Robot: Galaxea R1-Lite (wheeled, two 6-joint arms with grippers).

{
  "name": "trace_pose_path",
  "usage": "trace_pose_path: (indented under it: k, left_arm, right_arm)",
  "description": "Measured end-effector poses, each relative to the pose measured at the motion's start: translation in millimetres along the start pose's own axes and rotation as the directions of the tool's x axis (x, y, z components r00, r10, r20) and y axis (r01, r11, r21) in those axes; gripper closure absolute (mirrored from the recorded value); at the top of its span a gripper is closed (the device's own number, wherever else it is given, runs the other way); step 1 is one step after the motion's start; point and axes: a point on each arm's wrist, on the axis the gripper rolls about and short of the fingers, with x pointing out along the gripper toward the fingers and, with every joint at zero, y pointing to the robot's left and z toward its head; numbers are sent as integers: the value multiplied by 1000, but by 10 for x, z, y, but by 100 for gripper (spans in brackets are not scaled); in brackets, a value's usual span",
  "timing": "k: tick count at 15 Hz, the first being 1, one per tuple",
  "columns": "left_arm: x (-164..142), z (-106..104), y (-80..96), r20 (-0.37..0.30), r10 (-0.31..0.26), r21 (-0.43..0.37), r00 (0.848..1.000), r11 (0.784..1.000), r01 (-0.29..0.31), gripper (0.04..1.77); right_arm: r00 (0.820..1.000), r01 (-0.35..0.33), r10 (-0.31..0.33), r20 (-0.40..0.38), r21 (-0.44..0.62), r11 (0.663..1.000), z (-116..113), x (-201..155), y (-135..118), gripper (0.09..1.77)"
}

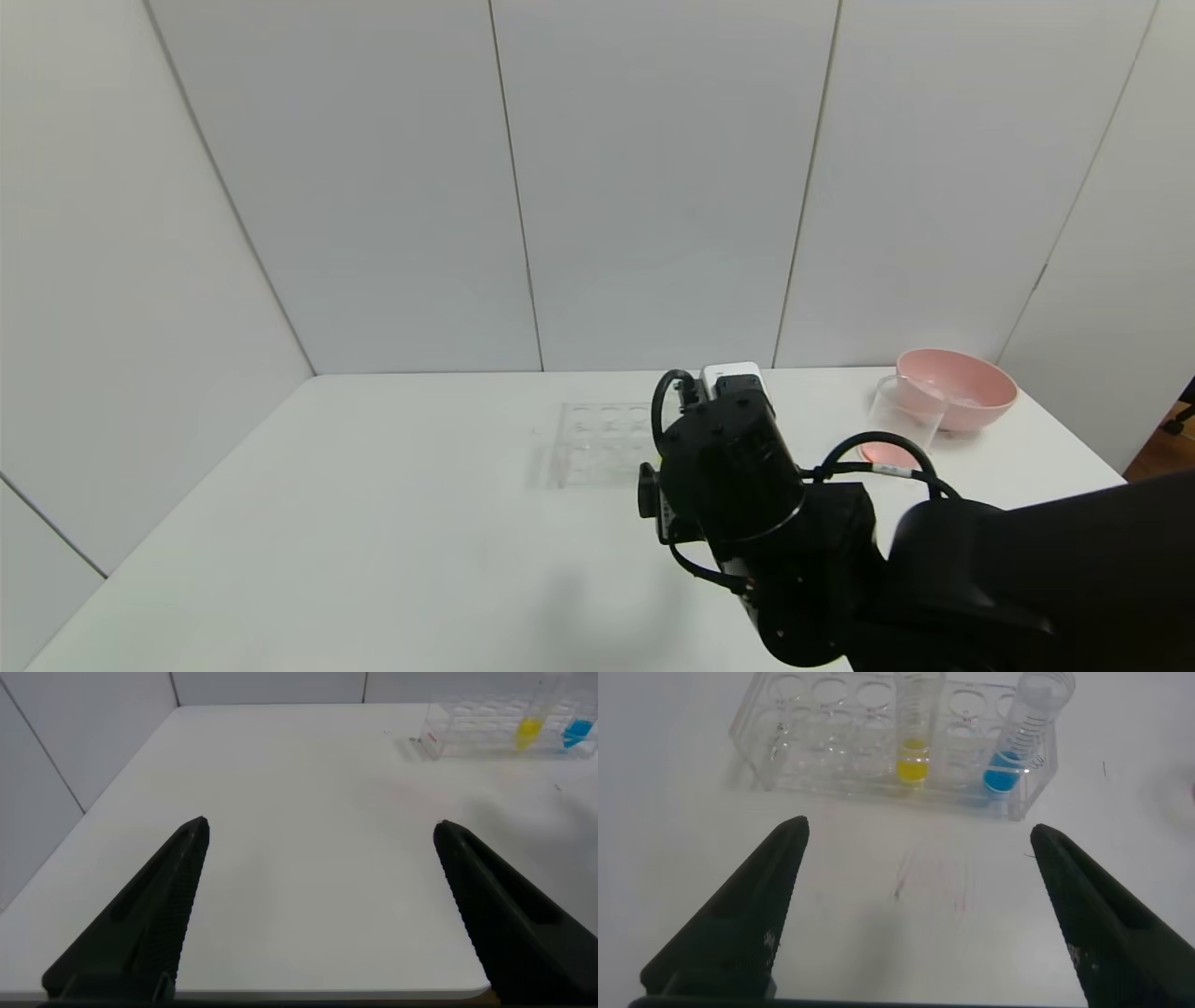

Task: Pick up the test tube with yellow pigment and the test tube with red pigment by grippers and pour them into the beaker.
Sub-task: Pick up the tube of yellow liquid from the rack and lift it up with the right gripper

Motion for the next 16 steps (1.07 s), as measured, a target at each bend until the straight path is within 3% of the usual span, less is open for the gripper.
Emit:
trace_pose_path:
  k: [9, 16]
  left_arm:
    - [0, 0, 0, 0, 0, 0, 1000, 1000, 0, 9]
    - [0, 0, 0, 0, 0, 0, 1000, 1000, 0, 9]
  right_arm:
    - [997, 72, -73, 19, 32, 997, 42, 793, 182, 16]
    - [994, 93, -94, 47, 26, 995, 77, 1110, 227, 16]
